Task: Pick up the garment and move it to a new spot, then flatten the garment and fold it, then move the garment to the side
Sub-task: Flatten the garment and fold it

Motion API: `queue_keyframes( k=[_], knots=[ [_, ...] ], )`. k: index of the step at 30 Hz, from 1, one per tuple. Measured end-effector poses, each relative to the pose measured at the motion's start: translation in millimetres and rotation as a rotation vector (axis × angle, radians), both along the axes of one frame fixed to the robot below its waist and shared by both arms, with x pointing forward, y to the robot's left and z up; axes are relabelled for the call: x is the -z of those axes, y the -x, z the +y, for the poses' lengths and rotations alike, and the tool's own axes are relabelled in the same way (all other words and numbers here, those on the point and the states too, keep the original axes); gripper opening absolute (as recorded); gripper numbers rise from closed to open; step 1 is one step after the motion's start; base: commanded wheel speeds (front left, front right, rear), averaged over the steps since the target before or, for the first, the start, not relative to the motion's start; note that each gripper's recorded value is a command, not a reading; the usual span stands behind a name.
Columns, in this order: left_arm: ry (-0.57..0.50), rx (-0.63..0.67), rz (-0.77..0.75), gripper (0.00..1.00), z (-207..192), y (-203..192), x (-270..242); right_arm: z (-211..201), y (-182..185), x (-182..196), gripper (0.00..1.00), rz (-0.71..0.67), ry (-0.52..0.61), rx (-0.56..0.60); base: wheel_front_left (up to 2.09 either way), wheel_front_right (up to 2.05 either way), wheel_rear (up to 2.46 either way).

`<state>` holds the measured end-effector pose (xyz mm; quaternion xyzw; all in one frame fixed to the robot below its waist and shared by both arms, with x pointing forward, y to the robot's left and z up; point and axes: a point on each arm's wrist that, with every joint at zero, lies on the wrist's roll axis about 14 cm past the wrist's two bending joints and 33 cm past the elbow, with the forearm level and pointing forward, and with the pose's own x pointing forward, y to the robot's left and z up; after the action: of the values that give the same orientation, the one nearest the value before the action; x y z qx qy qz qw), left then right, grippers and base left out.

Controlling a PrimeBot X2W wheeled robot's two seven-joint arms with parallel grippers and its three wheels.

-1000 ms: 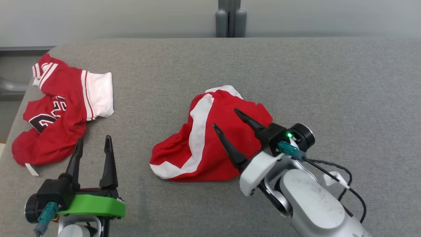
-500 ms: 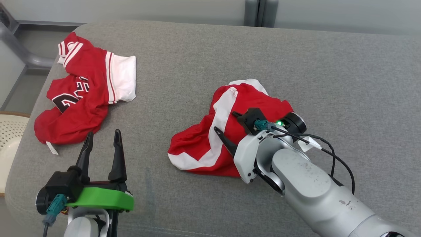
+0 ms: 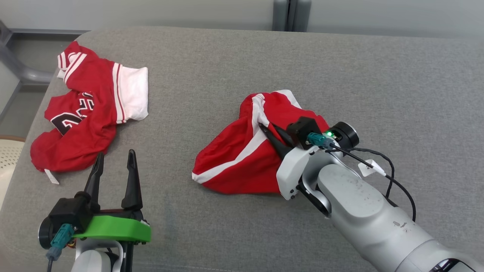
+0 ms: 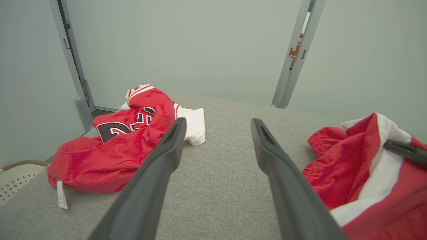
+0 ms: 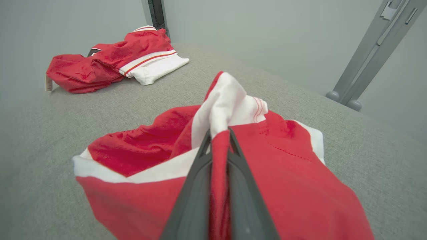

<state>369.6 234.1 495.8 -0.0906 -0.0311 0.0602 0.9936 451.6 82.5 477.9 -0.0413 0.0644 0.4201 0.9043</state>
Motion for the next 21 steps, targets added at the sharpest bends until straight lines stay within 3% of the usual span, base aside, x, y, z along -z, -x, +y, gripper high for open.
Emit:
queue_keyframes(
  k=[10, 21],
  knots=[
    [0.011, 0.067, -0.008, 1.0, -22.1, -9.8, -0.3, -68.0, -11.3, -25.5, 0.0, -0.122, -0.059, 0.184, 0.0, 0.0, 0.0],
    [0.02, 0.148, -0.011, 1.0, -49.4, -19.1, 0.1, -153.2, 46.5, 10.9, 0.0, -0.047, -0.104, 0.426, 0.0, 0.0, 0.0]
  ],
)
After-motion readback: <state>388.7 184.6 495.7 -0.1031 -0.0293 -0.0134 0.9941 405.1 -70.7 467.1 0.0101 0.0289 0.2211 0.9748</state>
